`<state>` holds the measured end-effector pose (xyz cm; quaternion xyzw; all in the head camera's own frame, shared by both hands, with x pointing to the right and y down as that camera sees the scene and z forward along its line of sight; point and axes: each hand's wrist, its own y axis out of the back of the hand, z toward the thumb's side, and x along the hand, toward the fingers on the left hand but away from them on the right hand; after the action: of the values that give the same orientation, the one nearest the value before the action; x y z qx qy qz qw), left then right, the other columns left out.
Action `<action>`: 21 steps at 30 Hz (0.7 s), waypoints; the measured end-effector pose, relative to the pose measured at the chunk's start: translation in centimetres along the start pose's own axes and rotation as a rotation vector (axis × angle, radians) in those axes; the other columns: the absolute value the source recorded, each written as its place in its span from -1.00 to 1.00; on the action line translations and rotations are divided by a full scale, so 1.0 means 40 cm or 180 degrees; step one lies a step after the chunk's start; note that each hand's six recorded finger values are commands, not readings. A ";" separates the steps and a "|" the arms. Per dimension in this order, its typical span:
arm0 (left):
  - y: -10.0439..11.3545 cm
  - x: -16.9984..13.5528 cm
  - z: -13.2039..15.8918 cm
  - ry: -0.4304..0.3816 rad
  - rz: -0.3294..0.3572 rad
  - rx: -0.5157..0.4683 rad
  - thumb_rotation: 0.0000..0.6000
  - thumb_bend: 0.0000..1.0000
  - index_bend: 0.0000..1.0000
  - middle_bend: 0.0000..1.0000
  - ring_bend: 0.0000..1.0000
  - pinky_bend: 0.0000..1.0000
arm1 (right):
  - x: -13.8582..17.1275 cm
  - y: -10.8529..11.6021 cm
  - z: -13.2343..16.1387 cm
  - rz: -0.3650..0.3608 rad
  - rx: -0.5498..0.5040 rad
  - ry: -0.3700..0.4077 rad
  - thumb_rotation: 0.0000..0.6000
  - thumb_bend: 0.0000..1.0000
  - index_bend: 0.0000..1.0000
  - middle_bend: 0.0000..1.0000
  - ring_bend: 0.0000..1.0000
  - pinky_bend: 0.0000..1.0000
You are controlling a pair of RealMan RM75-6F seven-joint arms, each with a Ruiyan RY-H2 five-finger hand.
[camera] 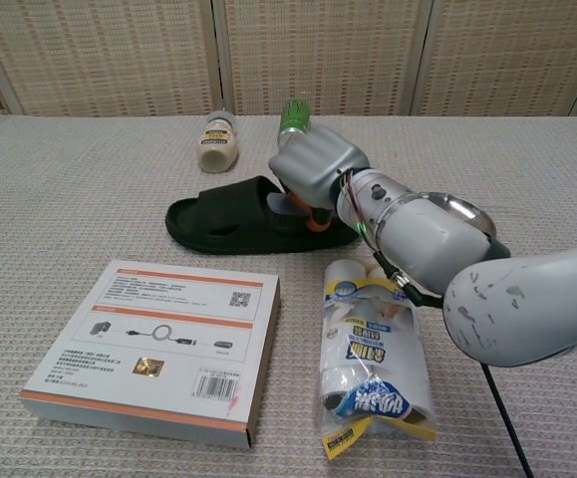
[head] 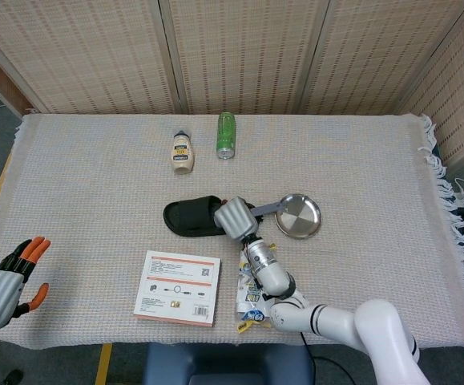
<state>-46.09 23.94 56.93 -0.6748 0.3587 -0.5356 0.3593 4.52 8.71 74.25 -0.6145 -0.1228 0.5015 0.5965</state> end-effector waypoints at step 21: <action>-0.010 -0.003 0.025 -0.0076 -0.0004 0.0069 1.00 -0.08 -1.00 -1.00 -1.00 -0.61 | 0.109 -0.020 -0.336 0.0025 0.0479 -0.0550 1.00 -0.22 0.78 0.44 0.29 0.76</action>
<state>-45.09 24.32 57.07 -0.6775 0.3481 -0.5316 0.3704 17.16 3.98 70.02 -0.5229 -0.1332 0.5627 0.6262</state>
